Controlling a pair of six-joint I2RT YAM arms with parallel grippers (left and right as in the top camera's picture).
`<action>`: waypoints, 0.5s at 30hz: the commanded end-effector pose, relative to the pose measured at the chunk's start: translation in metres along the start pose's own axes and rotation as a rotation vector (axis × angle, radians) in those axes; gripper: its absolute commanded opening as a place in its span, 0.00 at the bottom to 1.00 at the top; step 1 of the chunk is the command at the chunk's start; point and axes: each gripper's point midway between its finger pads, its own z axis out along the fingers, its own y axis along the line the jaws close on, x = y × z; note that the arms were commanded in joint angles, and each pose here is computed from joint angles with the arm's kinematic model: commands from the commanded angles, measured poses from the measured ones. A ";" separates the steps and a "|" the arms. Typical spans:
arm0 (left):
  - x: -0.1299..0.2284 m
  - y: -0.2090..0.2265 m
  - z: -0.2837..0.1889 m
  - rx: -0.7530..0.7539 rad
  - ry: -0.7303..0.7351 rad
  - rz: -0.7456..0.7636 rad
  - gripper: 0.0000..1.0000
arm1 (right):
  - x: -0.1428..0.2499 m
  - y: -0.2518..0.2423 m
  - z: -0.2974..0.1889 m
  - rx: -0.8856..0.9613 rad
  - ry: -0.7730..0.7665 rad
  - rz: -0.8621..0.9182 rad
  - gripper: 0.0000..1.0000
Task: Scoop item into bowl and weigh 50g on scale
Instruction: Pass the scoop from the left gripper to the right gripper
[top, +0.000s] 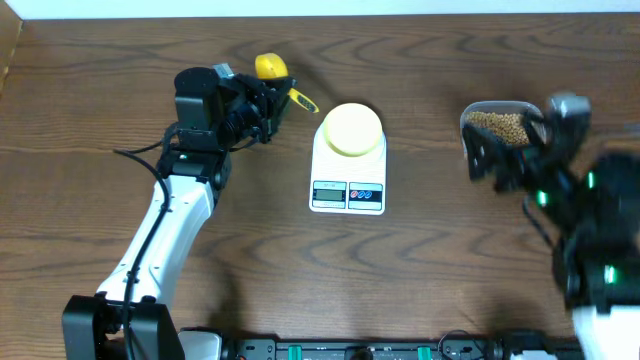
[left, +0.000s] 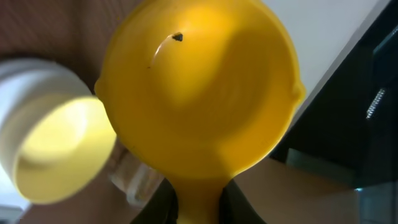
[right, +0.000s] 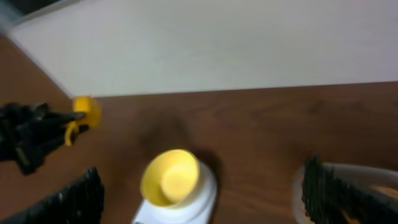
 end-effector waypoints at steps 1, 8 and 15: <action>0.025 -0.021 -0.003 0.043 0.103 -0.076 0.08 | -0.009 0.034 0.019 -0.245 0.077 0.023 0.99; 0.049 -0.025 0.003 0.051 0.172 -0.074 0.08 | 0.002 0.079 0.035 -0.643 0.189 0.094 0.99; 0.065 -0.022 0.008 0.034 0.207 -0.125 0.08 | 0.030 0.104 0.071 -0.555 0.246 0.111 0.94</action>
